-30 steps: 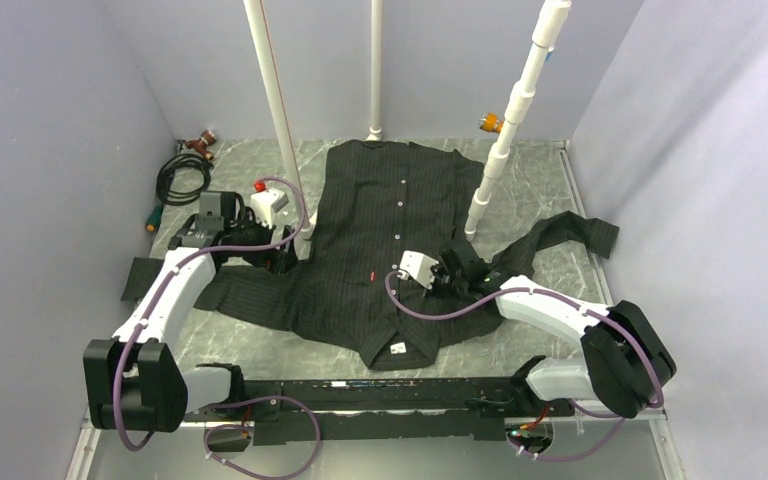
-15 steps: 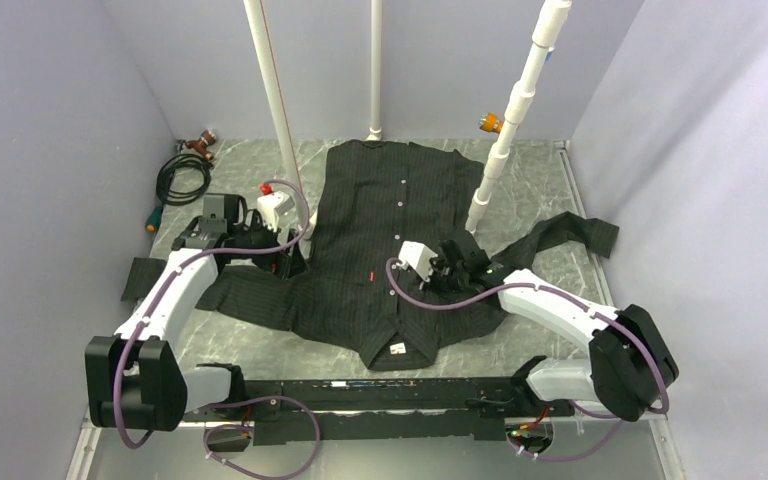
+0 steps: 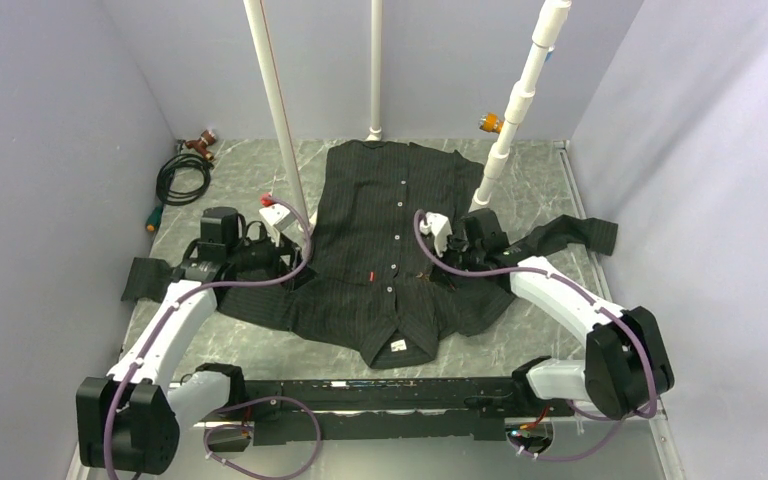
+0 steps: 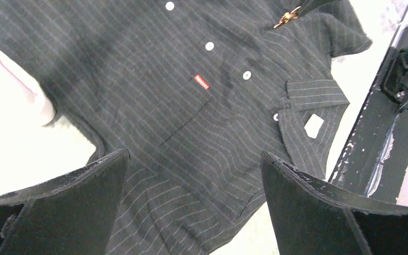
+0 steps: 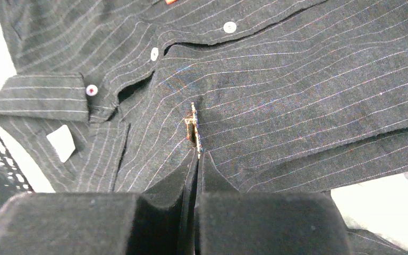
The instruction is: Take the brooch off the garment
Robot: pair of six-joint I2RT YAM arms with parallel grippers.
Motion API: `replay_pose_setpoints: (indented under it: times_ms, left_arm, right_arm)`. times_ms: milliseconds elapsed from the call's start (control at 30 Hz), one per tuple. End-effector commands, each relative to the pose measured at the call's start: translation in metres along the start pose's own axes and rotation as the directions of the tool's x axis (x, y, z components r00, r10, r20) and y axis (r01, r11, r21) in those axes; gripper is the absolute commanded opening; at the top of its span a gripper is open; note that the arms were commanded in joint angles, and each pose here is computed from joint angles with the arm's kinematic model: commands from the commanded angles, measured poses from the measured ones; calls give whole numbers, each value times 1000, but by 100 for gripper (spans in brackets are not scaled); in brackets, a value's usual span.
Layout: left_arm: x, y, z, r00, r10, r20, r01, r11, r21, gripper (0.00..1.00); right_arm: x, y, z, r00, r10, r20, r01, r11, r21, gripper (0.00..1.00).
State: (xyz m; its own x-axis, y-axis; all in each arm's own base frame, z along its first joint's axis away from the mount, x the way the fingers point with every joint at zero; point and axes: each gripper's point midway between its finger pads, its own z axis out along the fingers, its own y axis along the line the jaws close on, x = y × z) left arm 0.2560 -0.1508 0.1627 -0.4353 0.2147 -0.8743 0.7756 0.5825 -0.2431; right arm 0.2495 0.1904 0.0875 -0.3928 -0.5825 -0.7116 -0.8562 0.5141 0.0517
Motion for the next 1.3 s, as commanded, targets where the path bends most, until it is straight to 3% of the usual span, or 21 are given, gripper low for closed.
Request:
replay_pose_setpoints:
  times_ms: [0, 367, 567, 767, 1067, 1267]
  left_arm:
    - [-23, -16, 10, 994, 43, 104, -53, 994, 95, 97]
    - [-31, -55, 65, 998, 42, 56, -54, 968, 243, 92]
    - [-34, -81, 96, 994, 79, 75, -100, 935, 341, 91]
    - [-47, -106, 126, 993, 10, 118, -59, 904, 424, 90]
    - [-67, -106, 169, 983, -97, 156, 26, 914, 405, 86]
    - [-59, -112, 190, 982, -140, 125, 81, 917, 391, 81]
  right_arm:
    - [-35, 11, -8, 983, 130, 127, -109, 982, -155, 0]
    - [-37, 9, -19, 935, 312, 169, -252, 919, -301, 0]
    - [-37, 8, -22, 910, 370, 185, -297, 895, -333, 0]
    - [-38, 6, -26, 883, 423, 203, -335, 871, -359, 0]
    - [-38, -5, -28, 840, 493, 225, -403, 846, -349, 0]
    - [-39, -7, -28, 832, 509, 220, -421, 838, -348, 0]
